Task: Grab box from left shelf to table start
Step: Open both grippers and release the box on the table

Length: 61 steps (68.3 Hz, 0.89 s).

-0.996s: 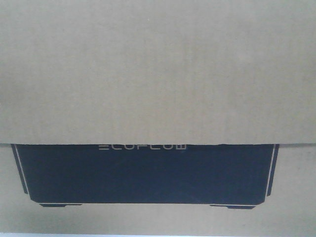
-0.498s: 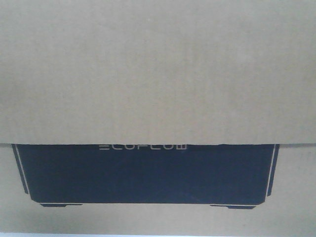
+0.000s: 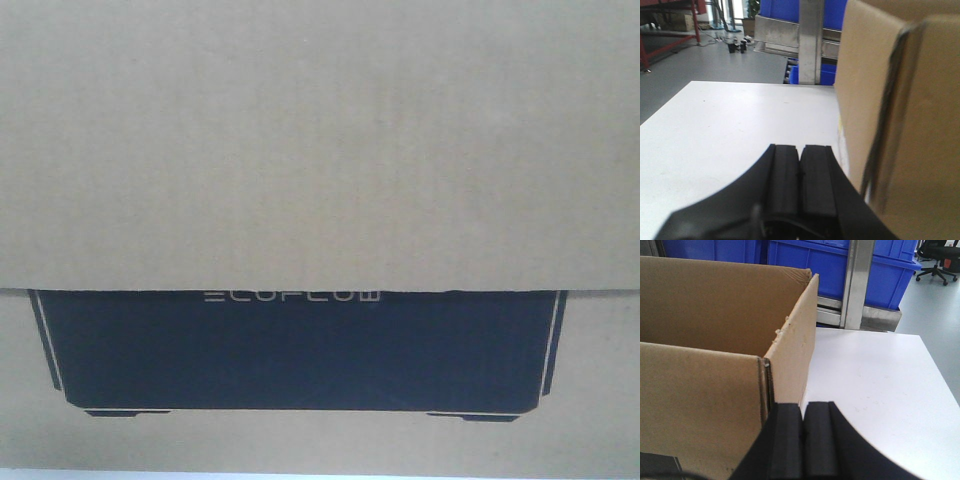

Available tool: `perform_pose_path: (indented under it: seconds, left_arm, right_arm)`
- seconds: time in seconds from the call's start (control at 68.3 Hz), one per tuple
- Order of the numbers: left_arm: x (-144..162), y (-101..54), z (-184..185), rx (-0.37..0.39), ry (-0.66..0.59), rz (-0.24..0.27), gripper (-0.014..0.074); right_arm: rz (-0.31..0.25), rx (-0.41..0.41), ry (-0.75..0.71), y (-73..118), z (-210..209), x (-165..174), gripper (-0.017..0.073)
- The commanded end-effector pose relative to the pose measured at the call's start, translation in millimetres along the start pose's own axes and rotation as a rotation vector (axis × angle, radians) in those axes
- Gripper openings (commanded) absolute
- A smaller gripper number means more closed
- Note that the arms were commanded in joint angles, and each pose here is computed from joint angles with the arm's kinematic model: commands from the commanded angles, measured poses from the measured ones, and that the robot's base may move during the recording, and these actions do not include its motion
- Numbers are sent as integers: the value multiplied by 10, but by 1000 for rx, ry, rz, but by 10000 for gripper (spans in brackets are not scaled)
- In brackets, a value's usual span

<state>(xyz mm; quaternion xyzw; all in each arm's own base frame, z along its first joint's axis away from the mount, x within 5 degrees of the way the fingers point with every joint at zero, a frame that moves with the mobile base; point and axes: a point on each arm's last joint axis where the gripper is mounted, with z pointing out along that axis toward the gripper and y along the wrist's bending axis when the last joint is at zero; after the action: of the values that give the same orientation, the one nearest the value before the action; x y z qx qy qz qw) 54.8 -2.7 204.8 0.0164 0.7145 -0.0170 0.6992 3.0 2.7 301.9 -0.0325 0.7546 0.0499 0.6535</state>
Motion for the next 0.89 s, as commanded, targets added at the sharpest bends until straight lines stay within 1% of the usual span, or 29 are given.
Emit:
perform_pose_path:
  seconds: [0.0, 0.044, 0.102, 0.878]
  left_arm:
    - [-81, 15, -9, -23, -205, -6, -99]
    - [-68, 18, -7, -30, -167, -6, -99]
    - [-67, 24, -7, -41, -174, -5, -99]
    - [-60, 24, -6, -41, -166, -6, -99]
  right_arm:
    - [-15, 10, -103, -2, -22, -155, 54]
    - [-15, 10, -103, -2, -22, -155, 54]
    - [-15, 10, -103, -2, -22, -155, 54]
    - [-15, 10, -103, -2, -22, -155, 54]
